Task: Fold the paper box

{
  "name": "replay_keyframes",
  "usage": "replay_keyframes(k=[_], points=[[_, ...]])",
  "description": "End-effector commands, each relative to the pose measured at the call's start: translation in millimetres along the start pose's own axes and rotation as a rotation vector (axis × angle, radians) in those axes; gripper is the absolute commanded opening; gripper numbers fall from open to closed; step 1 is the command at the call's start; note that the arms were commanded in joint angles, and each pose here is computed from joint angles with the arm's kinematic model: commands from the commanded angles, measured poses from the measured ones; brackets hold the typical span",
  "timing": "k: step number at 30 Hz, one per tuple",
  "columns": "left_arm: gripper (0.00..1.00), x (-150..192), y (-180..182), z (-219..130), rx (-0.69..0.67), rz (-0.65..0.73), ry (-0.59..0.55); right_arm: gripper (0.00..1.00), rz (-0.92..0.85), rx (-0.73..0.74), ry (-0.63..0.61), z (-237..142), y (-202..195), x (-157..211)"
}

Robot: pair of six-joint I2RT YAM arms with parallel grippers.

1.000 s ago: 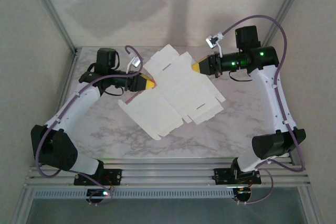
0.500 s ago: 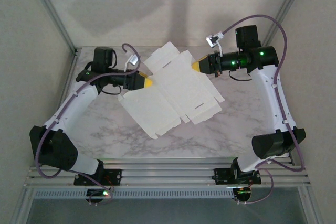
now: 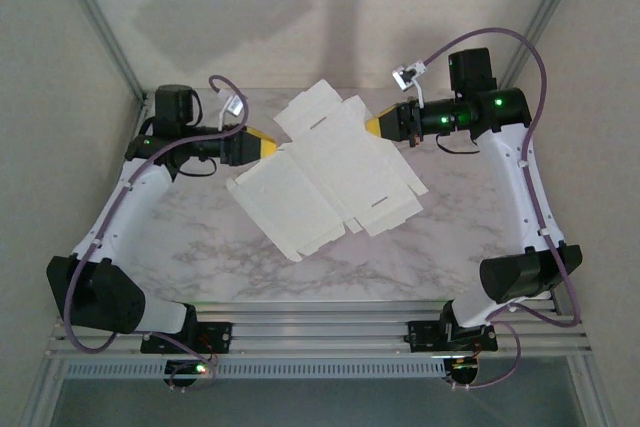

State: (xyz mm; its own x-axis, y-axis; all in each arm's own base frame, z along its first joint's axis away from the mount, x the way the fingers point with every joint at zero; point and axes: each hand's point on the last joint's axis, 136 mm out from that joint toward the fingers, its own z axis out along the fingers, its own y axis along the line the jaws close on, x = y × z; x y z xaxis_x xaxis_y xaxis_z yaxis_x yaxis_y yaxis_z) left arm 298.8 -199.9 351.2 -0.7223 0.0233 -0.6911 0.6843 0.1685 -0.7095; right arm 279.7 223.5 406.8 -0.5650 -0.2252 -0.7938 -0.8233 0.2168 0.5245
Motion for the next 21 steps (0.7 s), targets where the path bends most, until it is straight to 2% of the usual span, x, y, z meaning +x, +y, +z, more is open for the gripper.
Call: replay_keyframes(k=[1, 5, 11, 21], points=[[0.89, -8.1, 3.5, -3.5, -0.033, -0.008, -0.033, 0.0, -0.009, -0.021, -0.018, -2.7, 4.1, -4.3], [0.9, -14.0, 19.2, 0.4, -0.069, -0.059, -0.059, 0.0, -0.007, -0.021, -0.02, -2.4, 4.1, -3.6], [0.91, -2.9, 16.8, 13.1, -0.069, -0.052, -0.019, 0.0, -0.004, -0.022, -0.021, -1.8, 3.4, -3.5], [0.82, 4.3, 18.5, 16.5, -0.078, -0.068, 0.007, 0.0, -0.003, -0.021, -0.023, -2.4, 4.0, -4.3]])
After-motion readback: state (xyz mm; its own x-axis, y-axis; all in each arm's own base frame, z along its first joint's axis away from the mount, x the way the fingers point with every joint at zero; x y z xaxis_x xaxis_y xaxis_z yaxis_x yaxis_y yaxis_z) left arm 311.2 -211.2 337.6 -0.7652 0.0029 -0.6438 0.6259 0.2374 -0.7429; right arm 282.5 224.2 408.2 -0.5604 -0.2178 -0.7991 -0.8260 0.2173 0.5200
